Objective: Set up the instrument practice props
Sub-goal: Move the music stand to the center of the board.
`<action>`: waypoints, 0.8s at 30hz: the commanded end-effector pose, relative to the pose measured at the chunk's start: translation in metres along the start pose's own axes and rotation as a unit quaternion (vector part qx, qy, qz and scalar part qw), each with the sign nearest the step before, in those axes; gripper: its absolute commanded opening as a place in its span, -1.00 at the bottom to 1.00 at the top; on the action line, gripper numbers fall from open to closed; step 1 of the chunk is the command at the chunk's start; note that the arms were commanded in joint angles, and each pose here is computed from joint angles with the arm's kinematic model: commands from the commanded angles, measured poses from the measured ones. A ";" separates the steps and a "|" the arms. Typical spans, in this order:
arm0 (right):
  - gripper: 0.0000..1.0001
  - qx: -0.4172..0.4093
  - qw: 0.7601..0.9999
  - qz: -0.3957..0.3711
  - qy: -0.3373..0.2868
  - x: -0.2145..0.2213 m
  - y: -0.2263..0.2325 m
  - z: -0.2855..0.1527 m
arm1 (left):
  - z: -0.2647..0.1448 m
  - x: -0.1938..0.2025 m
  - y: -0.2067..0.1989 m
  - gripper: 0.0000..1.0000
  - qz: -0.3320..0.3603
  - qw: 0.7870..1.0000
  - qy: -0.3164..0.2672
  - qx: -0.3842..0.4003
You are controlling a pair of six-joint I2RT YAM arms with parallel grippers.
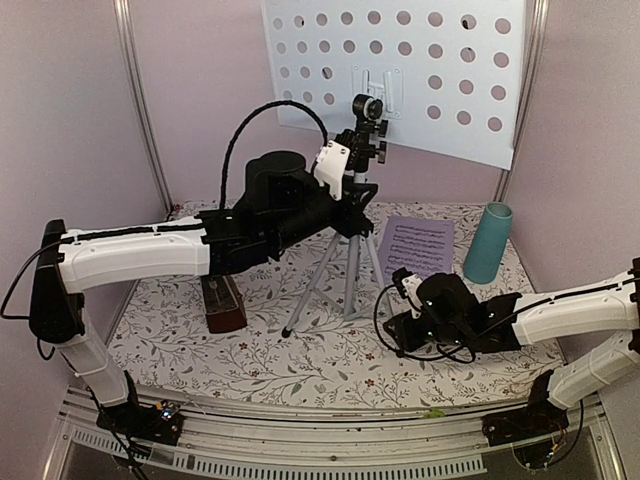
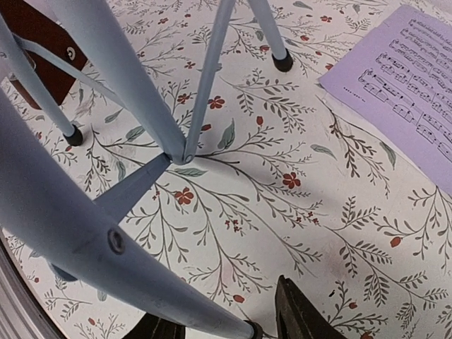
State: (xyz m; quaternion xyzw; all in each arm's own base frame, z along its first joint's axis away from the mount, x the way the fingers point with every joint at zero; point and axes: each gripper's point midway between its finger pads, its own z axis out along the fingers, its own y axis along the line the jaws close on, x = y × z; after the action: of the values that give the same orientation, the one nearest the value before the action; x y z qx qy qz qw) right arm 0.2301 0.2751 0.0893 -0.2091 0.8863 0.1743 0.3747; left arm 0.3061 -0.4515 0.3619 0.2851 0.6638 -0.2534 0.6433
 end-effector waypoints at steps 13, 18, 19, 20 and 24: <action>0.00 0.109 0.993 0.039 0.000 -0.015 -0.053 0.020 | 0.001 -0.026 0.026 -1.00 0.079 0.993 0.000 -0.087; 0.03 0.105 0.994 0.042 -0.001 -0.019 -0.058 0.026 | 0.006 -0.022 0.028 -1.00 0.061 0.993 0.007 -0.100; 0.03 0.106 0.994 0.041 0.000 -0.020 -0.060 0.027 | 0.008 -0.019 0.029 -1.00 0.056 0.993 0.011 -0.104; 0.03 0.108 0.993 0.040 -0.002 -0.022 -0.061 0.028 | 0.010 -0.018 0.028 -1.00 0.050 0.993 0.014 -0.106; 0.03 0.106 0.994 0.037 -0.009 -0.027 -0.068 0.028 | 0.017 -0.011 0.027 -1.00 0.039 0.991 0.026 -0.127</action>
State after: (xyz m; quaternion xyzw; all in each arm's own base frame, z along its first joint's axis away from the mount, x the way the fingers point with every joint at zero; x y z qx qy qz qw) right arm 0.2802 0.2520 0.0774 -0.1501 0.9047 0.1192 0.3804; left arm 0.3340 -0.4460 0.3666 0.2258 0.6958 -0.1877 0.6555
